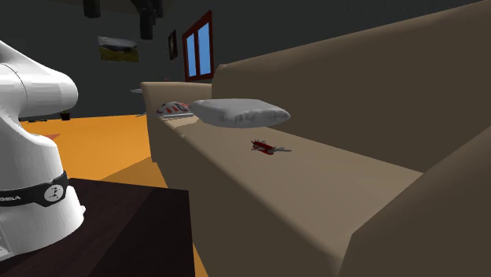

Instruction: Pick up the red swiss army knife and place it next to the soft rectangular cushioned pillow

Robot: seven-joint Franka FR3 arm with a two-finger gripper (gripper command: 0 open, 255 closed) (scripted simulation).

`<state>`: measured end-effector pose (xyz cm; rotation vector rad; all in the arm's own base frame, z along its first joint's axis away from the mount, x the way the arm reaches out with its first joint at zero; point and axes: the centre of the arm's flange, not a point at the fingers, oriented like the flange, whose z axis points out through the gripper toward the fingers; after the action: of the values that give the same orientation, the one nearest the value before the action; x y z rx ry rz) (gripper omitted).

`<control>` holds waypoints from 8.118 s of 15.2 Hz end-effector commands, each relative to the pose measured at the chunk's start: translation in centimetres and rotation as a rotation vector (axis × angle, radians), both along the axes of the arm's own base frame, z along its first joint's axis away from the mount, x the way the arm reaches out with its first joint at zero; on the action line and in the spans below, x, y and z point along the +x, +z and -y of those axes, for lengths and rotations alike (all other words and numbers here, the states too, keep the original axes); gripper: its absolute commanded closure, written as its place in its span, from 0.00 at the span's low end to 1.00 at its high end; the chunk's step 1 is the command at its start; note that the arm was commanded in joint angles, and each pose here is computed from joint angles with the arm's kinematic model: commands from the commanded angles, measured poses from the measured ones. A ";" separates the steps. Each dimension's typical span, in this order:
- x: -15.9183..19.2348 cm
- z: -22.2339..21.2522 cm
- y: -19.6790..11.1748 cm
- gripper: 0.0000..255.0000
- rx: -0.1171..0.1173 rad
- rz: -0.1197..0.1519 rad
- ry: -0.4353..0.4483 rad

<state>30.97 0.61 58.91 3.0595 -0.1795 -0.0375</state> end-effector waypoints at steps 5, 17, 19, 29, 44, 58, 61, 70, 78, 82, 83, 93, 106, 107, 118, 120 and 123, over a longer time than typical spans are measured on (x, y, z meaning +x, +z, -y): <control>1.7 -3.6 -3.2 0.00 0.009 0.013 -0.064; 8.5 -13.7 -12.5 0.00 0.036 0.052 -0.257; 9.9 -15.3 -14.0 0.00 0.041 0.058 -0.289; 17.5 -22.6 -21.2 0.00 0.063 0.090 -0.449; 18.3 -23.1 -25.7 0.00 0.065 0.093 -0.462; 18.3 -23.1 -24.1 1.00 0.065 0.093 -0.462; 18.3 -23.1 -22.5 1.00 0.065 0.093 -0.462; 18.3 -23.1 -17.8 1.00 0.065 0.093 -0.462; 18.3 -23.1 -13.6 1.00 0.065 0.093 -0.462; 18.3 -23.1 -11.4 1.00 0.065 0.093 -0.462; 18.3 -23.1 -10.9 1.00 0.065 0.093 -0.462; 18.1 -24.4 -6.3 1.00 0.065 0.093 -0.462; 16.2 -37.2 -7.9 1.00 0.065 0.093 -0.462; 16.2 -37.2 -8.4 1.00 0.065 0.093 -0.462; 16.2 -37.2 -14.2 1.00 0.065 0.093 -0.462; 16.2 -37.2 -15.2 1.00 0.065 0.093 -0.462; 16.2 -37.2 -16.8 1.00 0.065 0.093 -0.462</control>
<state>47.04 37.73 42.67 3.0093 -0.9004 0.0729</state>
